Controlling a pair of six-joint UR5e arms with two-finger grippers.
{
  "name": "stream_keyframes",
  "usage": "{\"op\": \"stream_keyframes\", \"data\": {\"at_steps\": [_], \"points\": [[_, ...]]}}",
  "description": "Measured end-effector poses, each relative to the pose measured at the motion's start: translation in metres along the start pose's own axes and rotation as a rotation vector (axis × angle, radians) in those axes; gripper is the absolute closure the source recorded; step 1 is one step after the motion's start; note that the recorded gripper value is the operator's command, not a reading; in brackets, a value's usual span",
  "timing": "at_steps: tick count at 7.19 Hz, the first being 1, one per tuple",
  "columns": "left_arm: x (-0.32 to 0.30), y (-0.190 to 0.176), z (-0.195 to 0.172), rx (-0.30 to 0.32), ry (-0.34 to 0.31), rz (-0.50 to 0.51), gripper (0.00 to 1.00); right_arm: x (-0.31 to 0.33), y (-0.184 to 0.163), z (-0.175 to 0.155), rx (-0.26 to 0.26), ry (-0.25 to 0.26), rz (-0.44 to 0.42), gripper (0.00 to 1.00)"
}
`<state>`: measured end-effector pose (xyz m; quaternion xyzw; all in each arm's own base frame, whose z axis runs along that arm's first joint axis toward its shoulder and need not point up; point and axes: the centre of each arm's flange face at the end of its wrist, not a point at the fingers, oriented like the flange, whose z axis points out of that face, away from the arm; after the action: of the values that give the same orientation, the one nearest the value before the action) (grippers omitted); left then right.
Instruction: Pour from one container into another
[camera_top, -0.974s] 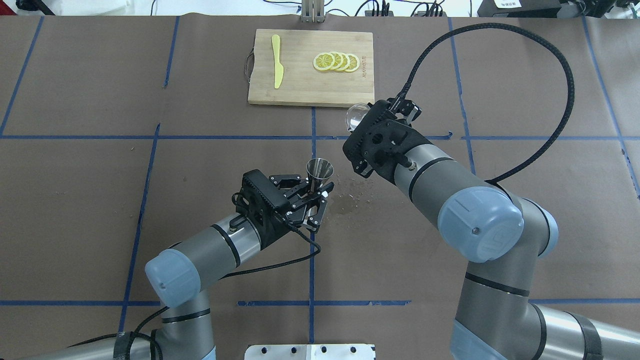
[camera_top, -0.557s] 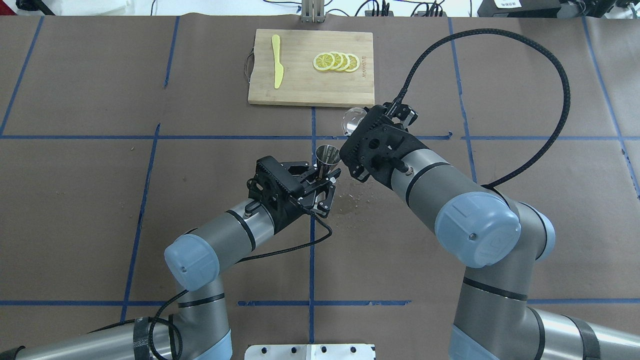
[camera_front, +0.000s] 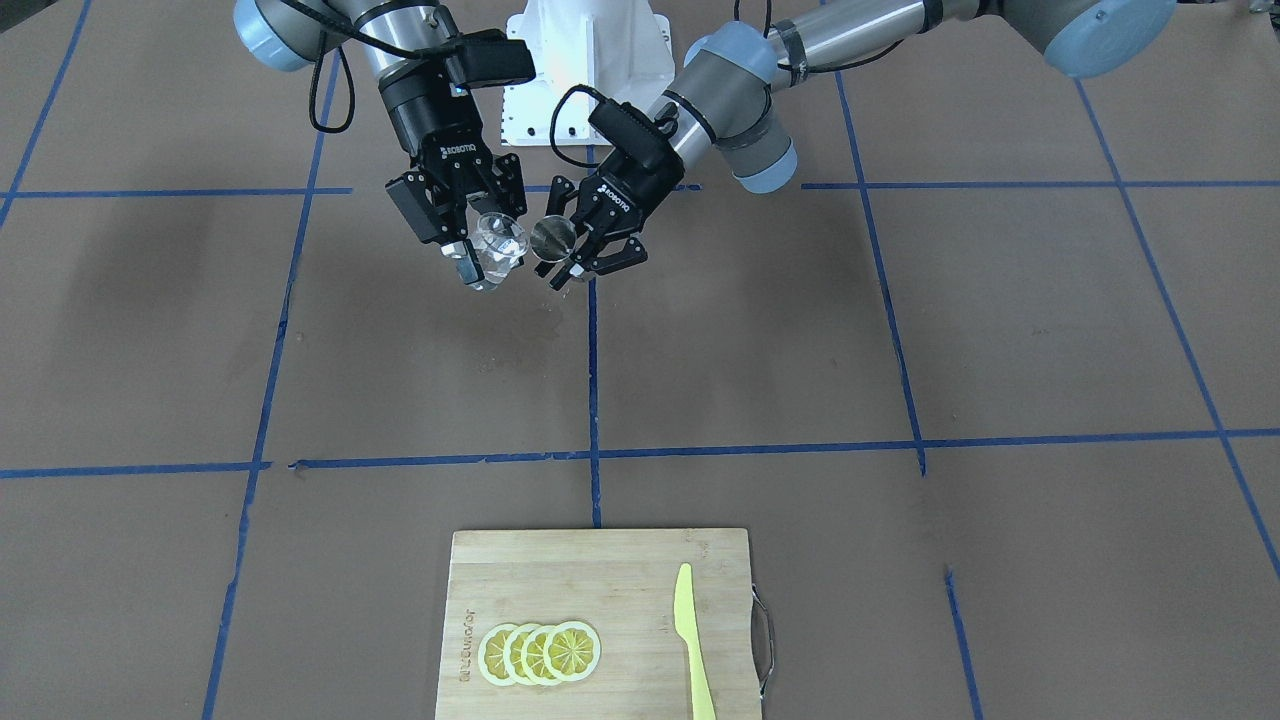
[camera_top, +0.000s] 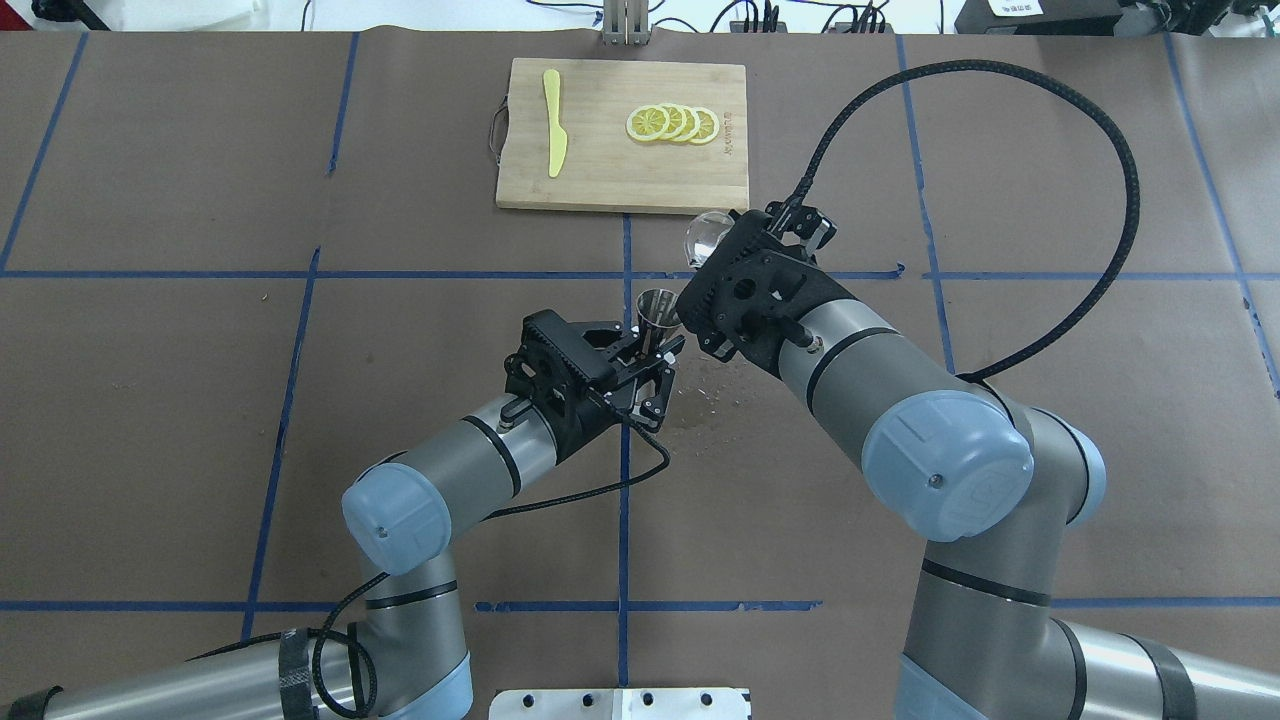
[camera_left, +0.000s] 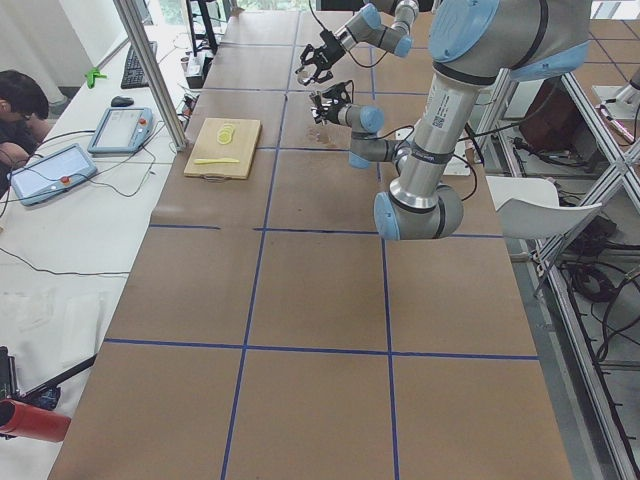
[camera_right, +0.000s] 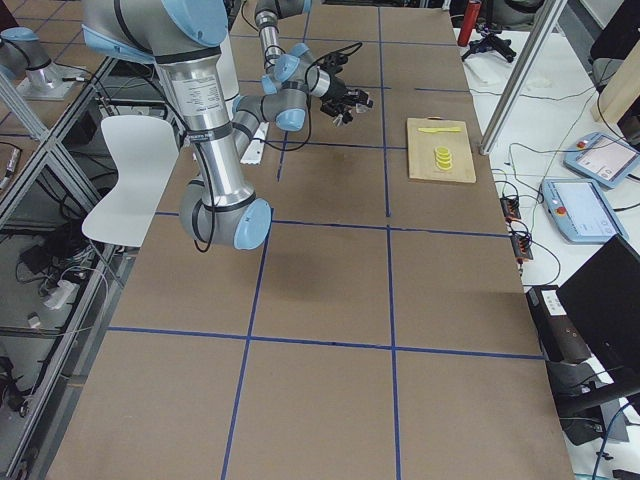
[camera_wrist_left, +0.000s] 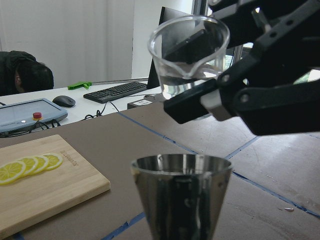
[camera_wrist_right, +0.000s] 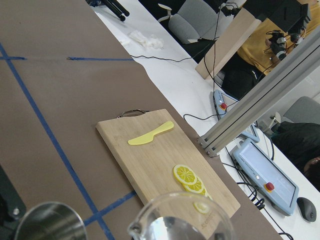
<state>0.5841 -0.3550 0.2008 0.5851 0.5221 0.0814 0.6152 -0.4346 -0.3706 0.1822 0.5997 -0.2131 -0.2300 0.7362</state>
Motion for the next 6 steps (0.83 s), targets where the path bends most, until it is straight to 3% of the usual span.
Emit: {"op": "stream_keyframes", "data": {"at_steps": [6], "points": [[0.0046, -0.0014, 0.0041, -0.001, 0.007, -0.001, 1.0, -0.0043, 0.0018, 0.0011, 0.0, 0.04, -0.02, 1.0]]}}
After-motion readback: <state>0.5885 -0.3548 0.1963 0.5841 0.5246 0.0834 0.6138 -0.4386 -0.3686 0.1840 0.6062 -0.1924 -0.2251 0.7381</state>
